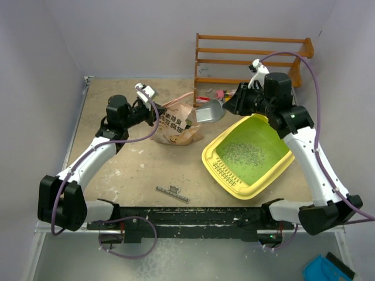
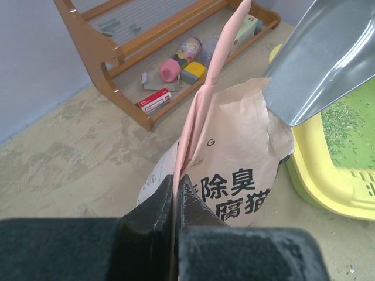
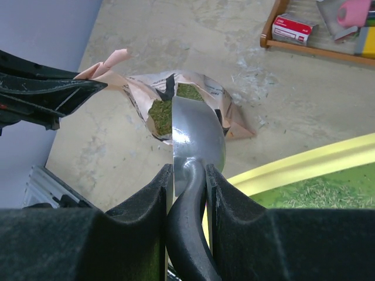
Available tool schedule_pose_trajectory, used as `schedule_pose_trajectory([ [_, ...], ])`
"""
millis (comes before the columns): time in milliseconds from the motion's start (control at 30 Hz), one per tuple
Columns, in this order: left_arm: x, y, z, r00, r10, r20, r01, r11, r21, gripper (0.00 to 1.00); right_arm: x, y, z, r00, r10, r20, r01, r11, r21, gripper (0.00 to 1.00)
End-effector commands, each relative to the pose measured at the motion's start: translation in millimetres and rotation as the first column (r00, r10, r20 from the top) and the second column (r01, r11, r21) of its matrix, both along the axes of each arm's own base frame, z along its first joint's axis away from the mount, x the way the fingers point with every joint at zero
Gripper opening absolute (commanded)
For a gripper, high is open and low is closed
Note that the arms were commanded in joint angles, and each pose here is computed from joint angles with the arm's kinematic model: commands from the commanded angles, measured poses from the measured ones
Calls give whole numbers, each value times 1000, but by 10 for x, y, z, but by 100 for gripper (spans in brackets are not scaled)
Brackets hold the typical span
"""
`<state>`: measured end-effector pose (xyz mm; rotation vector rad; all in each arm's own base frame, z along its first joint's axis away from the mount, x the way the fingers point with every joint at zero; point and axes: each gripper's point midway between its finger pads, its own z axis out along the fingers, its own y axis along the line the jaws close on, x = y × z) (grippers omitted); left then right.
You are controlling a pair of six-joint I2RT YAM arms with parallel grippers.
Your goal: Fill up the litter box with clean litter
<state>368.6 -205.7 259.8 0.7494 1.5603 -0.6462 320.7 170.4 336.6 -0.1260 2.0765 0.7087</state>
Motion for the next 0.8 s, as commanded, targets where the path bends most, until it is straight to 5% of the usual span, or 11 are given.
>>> schedule_pose_trajectory([
  [0,-28,28,519,988,8,153,-2,999,-40,0,85,217,378,992,74,103,-81,994,68,0],
  [767,-34,162,669,975,99,200,-85,993,-76,0,688,532,-446,998,2,-61,-20,952,-305,0],
])
